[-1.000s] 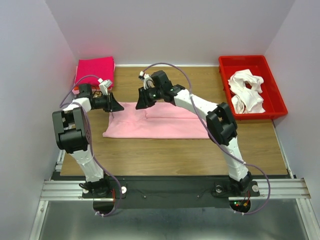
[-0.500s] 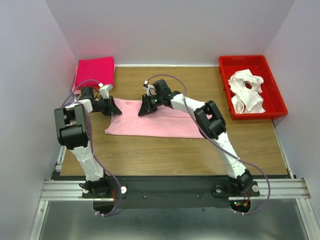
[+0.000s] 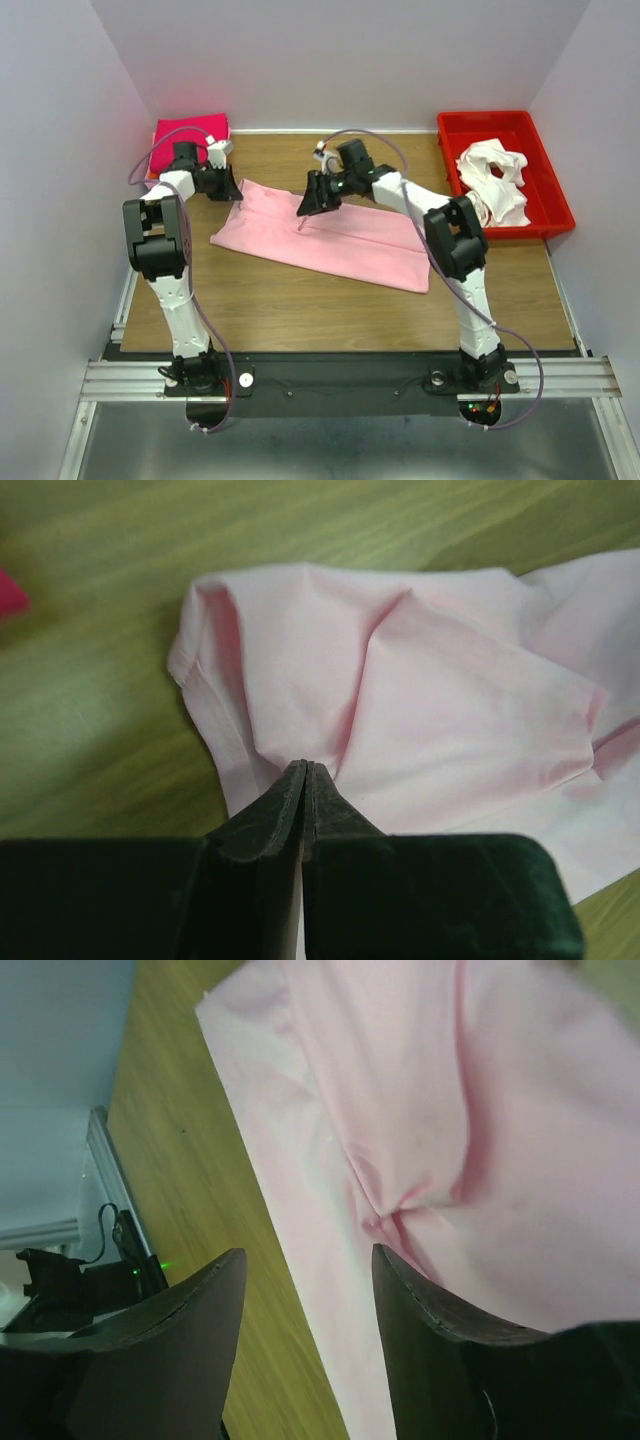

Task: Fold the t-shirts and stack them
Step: Fold the tshirt

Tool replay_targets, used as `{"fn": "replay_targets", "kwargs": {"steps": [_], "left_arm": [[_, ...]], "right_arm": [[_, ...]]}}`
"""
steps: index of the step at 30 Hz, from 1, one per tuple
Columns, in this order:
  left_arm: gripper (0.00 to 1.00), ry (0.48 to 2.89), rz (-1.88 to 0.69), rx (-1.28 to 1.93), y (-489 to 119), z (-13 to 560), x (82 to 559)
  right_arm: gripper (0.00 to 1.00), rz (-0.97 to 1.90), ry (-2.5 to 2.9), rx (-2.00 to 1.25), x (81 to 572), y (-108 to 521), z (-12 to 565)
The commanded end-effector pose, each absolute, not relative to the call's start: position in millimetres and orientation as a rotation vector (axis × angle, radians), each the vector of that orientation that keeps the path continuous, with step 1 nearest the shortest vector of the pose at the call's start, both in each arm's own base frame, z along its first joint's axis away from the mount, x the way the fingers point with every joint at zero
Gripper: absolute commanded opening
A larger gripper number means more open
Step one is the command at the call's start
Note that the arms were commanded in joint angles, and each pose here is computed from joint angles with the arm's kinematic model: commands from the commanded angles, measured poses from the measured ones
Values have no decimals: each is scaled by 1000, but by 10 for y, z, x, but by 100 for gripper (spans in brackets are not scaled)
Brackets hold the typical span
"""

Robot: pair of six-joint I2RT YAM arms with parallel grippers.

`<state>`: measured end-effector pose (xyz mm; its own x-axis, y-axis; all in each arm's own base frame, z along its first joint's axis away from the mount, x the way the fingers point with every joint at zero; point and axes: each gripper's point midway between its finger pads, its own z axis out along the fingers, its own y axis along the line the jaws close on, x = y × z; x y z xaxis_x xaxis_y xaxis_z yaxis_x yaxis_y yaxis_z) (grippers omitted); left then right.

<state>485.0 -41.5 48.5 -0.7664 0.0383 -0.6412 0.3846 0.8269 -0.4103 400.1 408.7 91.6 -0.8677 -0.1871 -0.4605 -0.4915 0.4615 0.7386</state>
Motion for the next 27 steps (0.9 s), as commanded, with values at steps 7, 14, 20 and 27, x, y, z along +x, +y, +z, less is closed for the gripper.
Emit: {"fn": "replay_targets", "kwargs": {"steps": [7,14,20,27], "left_arm": [[16,2290,-534,392,-554,1350,4580],[2,2434,-427,303,-805,959,4052],[0,2533,-314,313,-840,629,3966],[0,2606,-236,396,-878,283,4422]], "right_arm": [[49,429,2447,-732,4253,2137,949],[38,118,2546,-756,4144,1645,605],[34,73,2674,-819,3816,1468,209],[29,277,2850,-851,3142,1560,-77]]}}
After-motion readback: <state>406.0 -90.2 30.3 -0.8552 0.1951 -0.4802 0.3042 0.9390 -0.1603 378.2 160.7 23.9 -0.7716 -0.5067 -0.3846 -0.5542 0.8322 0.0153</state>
